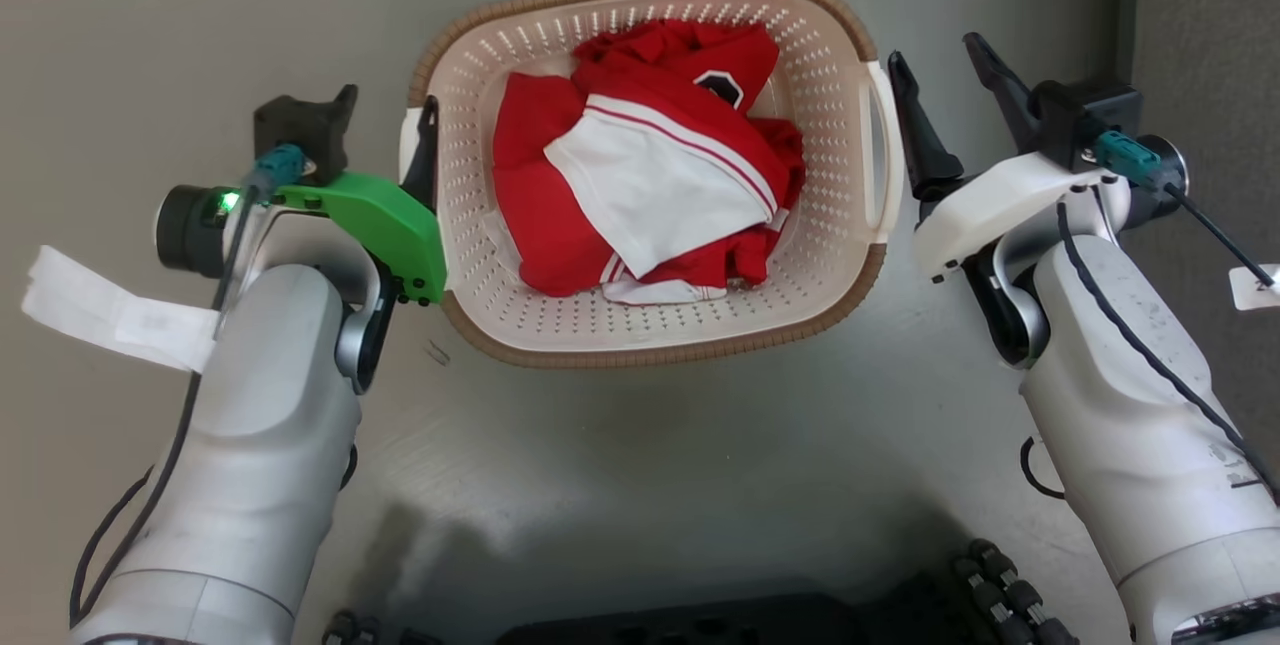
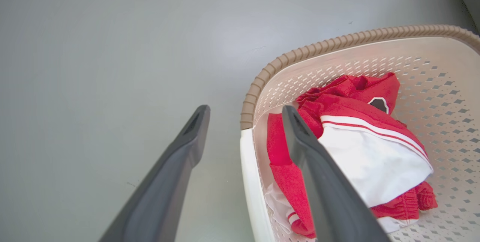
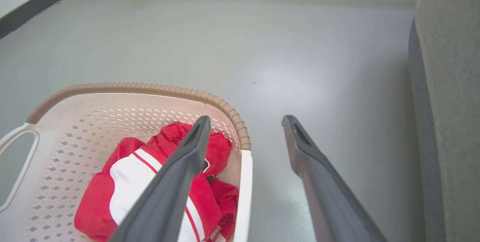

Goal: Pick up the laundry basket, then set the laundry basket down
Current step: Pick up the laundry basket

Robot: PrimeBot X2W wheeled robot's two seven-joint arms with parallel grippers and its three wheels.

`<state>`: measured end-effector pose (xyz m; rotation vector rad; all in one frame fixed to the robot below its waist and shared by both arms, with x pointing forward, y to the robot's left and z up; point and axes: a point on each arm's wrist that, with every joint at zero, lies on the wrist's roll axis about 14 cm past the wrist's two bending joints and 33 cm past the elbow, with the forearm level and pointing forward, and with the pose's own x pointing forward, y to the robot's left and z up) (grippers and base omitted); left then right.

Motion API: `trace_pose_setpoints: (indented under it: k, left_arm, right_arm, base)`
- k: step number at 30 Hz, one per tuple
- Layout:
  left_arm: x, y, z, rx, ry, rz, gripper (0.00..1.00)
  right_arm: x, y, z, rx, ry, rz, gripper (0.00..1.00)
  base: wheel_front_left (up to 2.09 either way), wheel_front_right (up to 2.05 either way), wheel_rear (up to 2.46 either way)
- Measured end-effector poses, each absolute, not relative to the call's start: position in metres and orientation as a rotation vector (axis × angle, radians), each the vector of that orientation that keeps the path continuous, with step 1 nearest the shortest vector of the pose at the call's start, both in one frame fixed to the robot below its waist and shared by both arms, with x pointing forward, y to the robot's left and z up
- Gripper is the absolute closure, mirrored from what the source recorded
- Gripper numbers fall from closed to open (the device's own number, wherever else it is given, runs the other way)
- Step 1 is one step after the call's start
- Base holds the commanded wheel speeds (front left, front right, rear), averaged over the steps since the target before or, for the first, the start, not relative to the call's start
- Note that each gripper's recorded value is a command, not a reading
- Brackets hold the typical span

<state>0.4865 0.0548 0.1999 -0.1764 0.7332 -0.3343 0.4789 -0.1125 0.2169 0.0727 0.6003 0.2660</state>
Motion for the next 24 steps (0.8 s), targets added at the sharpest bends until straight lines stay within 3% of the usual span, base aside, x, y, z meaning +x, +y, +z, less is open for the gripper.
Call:
trace_pose_setpoints:
  k: [23,24]
  left_arm:
    - [0.464,0.055,0.123,-0.215,0.947,-0.324,0.0]
    - [0.465,0.054,0.122,-0.214,0.949,-0.328,0.25]
  right_arm:
    - [0.44,-0.108,0.142,0.083,0.823,0.297,0.0]
    - [0.441,-0.108,0.141,0.084,0.825,0.295,0.05]
  base:
    - [0.0,0.0,0.0]
    - [0.0,0.0,0.0]
